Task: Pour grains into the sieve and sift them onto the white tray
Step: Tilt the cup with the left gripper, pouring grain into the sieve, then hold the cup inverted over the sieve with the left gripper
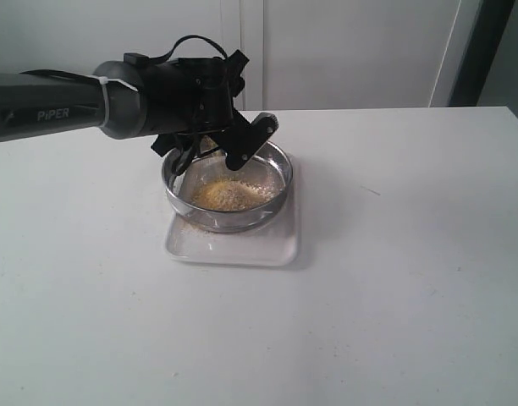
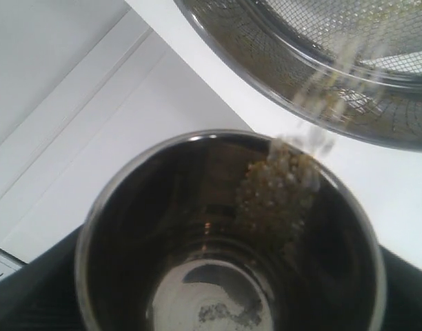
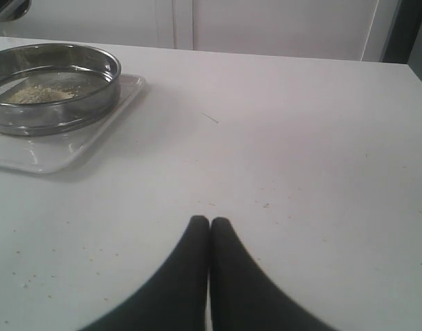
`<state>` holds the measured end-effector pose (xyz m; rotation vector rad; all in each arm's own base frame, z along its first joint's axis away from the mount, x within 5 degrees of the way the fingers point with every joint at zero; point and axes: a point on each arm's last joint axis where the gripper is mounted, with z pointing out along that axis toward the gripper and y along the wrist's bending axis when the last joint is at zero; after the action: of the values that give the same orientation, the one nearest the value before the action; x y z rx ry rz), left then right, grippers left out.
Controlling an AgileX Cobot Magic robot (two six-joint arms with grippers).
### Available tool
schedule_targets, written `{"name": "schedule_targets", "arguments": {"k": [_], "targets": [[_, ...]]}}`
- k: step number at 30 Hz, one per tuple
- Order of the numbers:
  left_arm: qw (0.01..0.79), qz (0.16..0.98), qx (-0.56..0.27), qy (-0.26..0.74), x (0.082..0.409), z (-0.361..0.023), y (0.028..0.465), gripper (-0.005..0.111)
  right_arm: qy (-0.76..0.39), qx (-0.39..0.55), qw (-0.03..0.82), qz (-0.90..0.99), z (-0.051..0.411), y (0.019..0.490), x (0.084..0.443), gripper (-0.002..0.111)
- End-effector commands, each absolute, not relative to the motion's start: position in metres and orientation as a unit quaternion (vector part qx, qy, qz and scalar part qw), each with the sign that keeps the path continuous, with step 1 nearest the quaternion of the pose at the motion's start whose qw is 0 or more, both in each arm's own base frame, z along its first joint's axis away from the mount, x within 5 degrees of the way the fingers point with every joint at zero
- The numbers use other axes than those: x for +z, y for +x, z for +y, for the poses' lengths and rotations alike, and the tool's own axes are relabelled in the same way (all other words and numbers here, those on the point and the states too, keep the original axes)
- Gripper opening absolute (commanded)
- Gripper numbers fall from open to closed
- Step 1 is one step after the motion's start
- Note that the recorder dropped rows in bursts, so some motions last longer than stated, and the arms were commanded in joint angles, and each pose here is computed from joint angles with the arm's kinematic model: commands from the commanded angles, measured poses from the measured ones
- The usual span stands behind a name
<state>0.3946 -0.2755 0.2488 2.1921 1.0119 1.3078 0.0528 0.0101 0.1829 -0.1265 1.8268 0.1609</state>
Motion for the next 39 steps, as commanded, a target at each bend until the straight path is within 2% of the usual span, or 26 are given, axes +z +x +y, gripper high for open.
{"name": "schedule_targets", "arguments": {"k": [1,10,29,39], "targets": [[0.209,0.352,0.473,0.78,0.2565,-0.2789,0.3931,0.0,-0.053,0.074,0.61,0.787,0.0104,0.0527,0.1829,0.0],[0.232,0.338,0.465,0.784,0.2571,-0.2841,0.3933,0.0,-0.053,0.074,0.61,0.787,0.0104,0.0527,0.1829,0.0],[0.232,0.33,0.466,0.787,0.2573,-0.2848,0.3933,0.0,-0.053,0.074,0.61,0.787,0.0104,0.0527,0.1829,0.0],[0.158,0.27,0.494,0.811,0.2568,-0.2786,0.3932,0.0,-0.053,0.074,0.61,0.787,0.0104,0.0527,0.1829,0.0]]}}
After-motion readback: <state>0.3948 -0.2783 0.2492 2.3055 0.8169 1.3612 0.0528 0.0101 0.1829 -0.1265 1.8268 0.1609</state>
